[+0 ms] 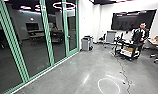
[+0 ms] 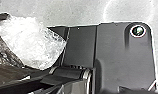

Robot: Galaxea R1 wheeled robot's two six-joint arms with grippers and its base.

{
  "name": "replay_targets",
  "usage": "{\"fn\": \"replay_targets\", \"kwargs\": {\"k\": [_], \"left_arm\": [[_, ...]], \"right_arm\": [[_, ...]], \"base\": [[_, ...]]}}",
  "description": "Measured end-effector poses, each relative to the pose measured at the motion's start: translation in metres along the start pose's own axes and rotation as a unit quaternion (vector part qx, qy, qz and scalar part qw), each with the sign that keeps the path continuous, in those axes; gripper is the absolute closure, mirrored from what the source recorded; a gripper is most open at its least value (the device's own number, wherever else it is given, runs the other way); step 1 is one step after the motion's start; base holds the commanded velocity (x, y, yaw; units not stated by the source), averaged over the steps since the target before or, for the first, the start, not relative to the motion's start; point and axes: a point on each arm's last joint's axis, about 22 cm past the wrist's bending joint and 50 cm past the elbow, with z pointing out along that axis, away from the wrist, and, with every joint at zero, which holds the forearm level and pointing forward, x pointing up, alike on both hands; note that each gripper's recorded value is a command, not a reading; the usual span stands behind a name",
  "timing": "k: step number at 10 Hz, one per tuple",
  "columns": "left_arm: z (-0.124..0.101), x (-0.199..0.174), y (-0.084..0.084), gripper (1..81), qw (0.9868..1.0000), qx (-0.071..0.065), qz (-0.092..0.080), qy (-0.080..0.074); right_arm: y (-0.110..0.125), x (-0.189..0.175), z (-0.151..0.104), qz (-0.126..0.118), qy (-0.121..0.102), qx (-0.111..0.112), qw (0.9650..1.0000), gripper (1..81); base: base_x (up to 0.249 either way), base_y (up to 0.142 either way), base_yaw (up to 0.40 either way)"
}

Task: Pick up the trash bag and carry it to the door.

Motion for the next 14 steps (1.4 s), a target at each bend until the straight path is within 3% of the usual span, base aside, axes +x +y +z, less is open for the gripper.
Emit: {"fn": "replay_targets", "kwargs": {"k": [4,7,14], "left_arm": [[0.0,-0.014,-0.001,81.1,1.0,0.0,-0.001,-0.007],[-0.001,0.004,-0.002,81.1,1.0,0.002,0.001,0.007],[-0.001,-0.001,-0.003,81.1,1.0,0.002,0.0,0.002]], "right_arm": [[0.0,-0.008,-0.001,0.003,-0.003,0.0,1.0,1.0],[0.0,0.001,0.0,0.0,0.002,0.0,1.0,1.0],[0.0,-0.001,0.0,0.0,0.0,0.0,1.0,1.0]], "base": [[0.077,0.0,0.0],[0.155,0.0,0.0],[0.183,0.0,0.0]]}}
